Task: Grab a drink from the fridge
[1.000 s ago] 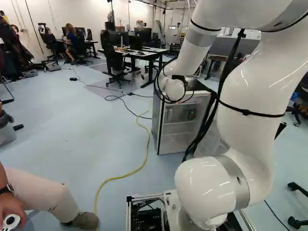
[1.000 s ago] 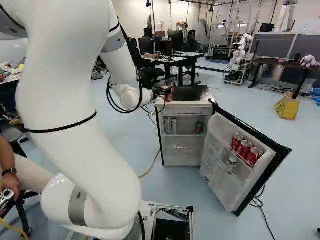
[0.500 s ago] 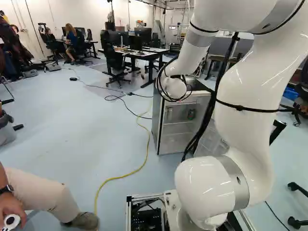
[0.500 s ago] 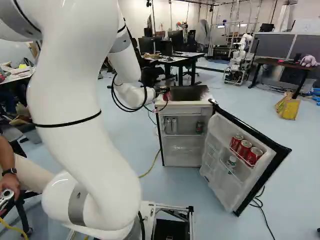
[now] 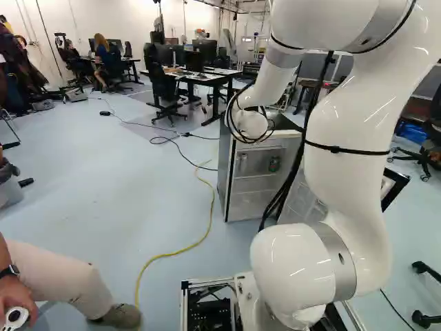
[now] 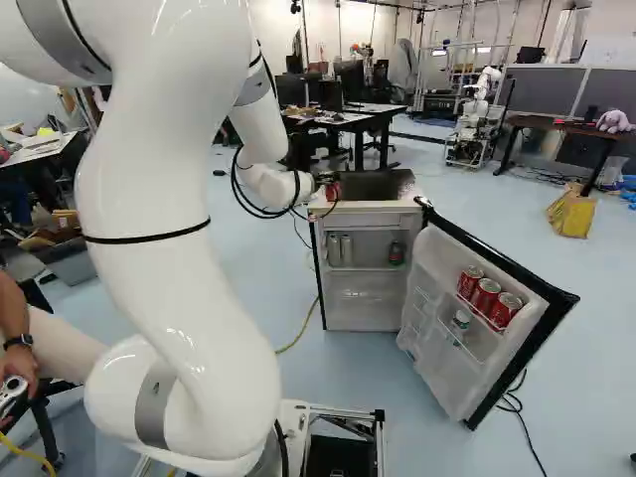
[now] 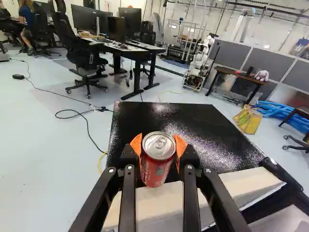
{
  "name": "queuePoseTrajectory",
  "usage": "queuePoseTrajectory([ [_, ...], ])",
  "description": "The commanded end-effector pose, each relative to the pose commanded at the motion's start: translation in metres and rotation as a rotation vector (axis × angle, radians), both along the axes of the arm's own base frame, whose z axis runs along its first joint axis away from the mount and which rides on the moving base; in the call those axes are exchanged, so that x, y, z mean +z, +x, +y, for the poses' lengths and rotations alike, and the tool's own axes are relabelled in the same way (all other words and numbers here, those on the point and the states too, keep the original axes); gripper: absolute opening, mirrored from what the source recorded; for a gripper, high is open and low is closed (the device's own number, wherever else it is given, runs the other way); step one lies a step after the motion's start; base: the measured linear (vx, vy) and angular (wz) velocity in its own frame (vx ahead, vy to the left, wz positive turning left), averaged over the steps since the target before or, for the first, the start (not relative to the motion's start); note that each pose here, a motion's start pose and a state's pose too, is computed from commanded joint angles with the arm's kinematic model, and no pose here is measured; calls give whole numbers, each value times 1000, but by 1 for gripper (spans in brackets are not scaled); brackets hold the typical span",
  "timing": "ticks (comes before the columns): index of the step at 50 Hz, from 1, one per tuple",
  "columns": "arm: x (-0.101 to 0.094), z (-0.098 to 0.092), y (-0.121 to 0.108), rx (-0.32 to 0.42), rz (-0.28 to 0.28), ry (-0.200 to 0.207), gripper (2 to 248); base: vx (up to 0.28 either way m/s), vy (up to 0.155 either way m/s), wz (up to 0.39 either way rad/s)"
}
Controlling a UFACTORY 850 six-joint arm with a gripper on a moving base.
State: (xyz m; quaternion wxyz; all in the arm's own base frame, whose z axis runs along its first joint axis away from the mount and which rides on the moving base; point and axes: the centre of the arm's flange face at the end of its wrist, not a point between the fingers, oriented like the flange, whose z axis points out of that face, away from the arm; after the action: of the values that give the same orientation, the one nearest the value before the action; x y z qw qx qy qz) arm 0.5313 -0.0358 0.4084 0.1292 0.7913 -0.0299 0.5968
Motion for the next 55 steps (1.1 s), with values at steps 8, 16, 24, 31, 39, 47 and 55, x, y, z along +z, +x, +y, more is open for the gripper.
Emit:
queuePoseTrajectory([
  [8,0,0,1,0,0,0,91,0,0,0],
  [16,0,0,1,0,0,0,125,0,0,0],
  [24,0,0,1,0,0,0,193,0,0,0],
  [31,0,0,1,0,0,0,229,0,0,0],
  [39,0,1,-5,2,2,0,247,0,0,0],
  [47,1,5,-19,8,8,0,247,0,0,0],
  [55,2,9,-35,17,14,0,247,0,0,0],
])
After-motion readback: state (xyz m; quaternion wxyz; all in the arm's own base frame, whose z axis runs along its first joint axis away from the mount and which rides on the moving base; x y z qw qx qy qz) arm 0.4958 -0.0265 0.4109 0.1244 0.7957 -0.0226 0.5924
